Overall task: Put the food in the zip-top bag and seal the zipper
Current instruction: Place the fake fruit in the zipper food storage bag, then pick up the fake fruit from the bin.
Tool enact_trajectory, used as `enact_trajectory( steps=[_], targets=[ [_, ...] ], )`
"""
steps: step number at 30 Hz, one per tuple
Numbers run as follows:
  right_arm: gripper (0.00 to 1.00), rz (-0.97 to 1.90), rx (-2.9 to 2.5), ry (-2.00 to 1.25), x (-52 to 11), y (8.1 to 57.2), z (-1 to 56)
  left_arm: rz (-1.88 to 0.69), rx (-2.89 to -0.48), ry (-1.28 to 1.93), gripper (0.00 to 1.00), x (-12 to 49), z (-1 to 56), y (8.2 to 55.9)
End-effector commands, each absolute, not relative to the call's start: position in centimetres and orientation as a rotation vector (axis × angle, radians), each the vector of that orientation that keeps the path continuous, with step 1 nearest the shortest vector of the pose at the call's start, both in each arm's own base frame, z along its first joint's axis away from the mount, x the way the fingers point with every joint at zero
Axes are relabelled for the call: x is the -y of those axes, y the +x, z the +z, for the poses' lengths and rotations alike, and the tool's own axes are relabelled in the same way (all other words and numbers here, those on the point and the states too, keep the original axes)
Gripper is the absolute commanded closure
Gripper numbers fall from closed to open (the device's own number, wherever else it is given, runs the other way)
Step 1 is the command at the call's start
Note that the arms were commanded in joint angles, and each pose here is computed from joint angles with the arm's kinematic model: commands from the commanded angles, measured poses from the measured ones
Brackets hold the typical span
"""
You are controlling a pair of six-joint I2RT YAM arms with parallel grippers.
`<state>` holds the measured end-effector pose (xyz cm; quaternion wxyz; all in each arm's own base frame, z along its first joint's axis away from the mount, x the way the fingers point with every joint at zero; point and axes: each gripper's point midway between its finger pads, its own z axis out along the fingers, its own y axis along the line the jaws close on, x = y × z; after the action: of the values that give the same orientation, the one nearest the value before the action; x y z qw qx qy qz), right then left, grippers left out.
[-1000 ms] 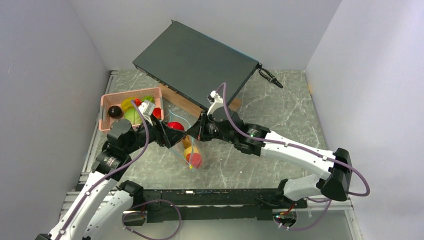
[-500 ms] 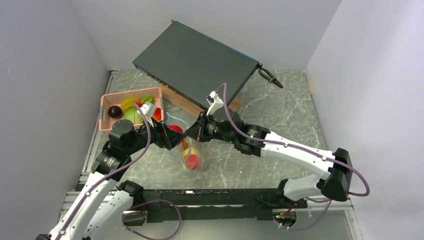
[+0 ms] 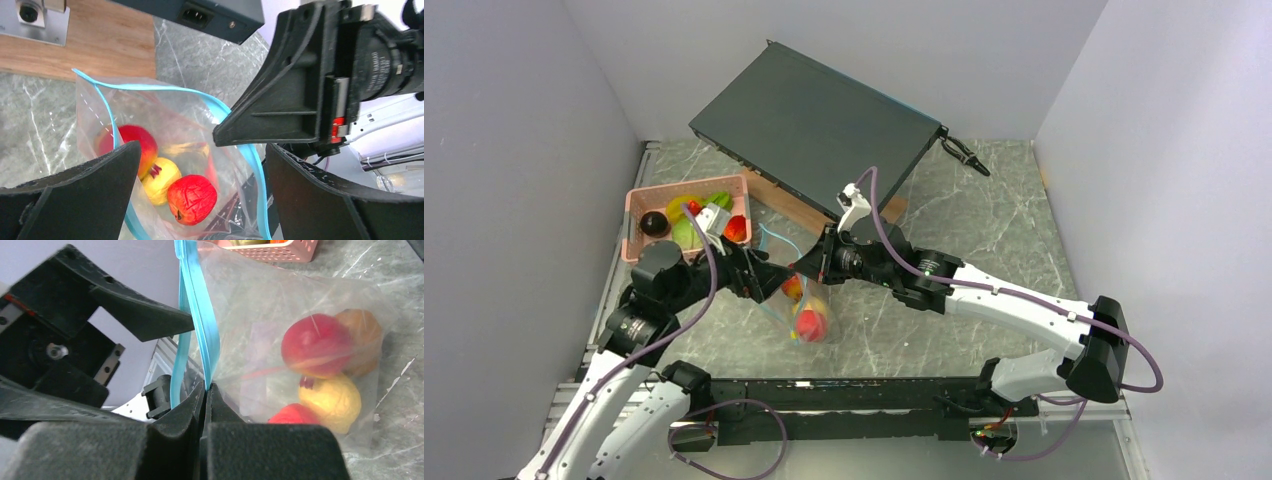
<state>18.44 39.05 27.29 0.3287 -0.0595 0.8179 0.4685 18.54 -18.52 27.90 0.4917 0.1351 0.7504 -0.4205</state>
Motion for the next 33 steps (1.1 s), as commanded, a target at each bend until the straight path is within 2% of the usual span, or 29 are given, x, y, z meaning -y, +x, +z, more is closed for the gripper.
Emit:
enact_trajectory(
  steps=[1, 6, 9, 16, 24, 28, 33],
  targets=[
    [1.0, 1.306, -2.061, -0.145, -39.5, 18.5, 29.7, -0.991, -1.711, 0.379, 0.0, 18.0, 32.1, 17.7],
    [1.0, 1.303, -2.069, -0.149, -39.5, 18.5, 29.5, -0.845, -1.677, 0.297, 0.0, 15.4, 34.5, 17.8],
    [1.0, 1.293, -2.066, -0.146, -39.3, 18.6, 29.4, -0.671, -1.696, 0.112, 0.0, 11.9, 34.6, 19.1],
    [1.0, 1.289, -2.064, -0.142, -38.9, 18.4, 29.4, -0.313, -1.73, -0.247, 0.0, 4.4, 32.4, 20.5],
    [1.0, 1.285, -2.062, -0.148, -38.8, 18.4, 29.5, -0.002, -1.8, -0.492, 0.0, 0.2, 28.6, 22.6],
    [1.0, 1.289, -2.068, -0.154, -38.8, 18.3, 29.5, 0.066, -1.816, -0.587, 0.0, -0.8, 27.6, 24.8],
    [1.0, 1.287, -2.067, -0.161, -38.9, 18.3, 29.7, 0.026, -1.831, -0.757, 0.0, -3.3, 25.9, 27.4]
  ],
)
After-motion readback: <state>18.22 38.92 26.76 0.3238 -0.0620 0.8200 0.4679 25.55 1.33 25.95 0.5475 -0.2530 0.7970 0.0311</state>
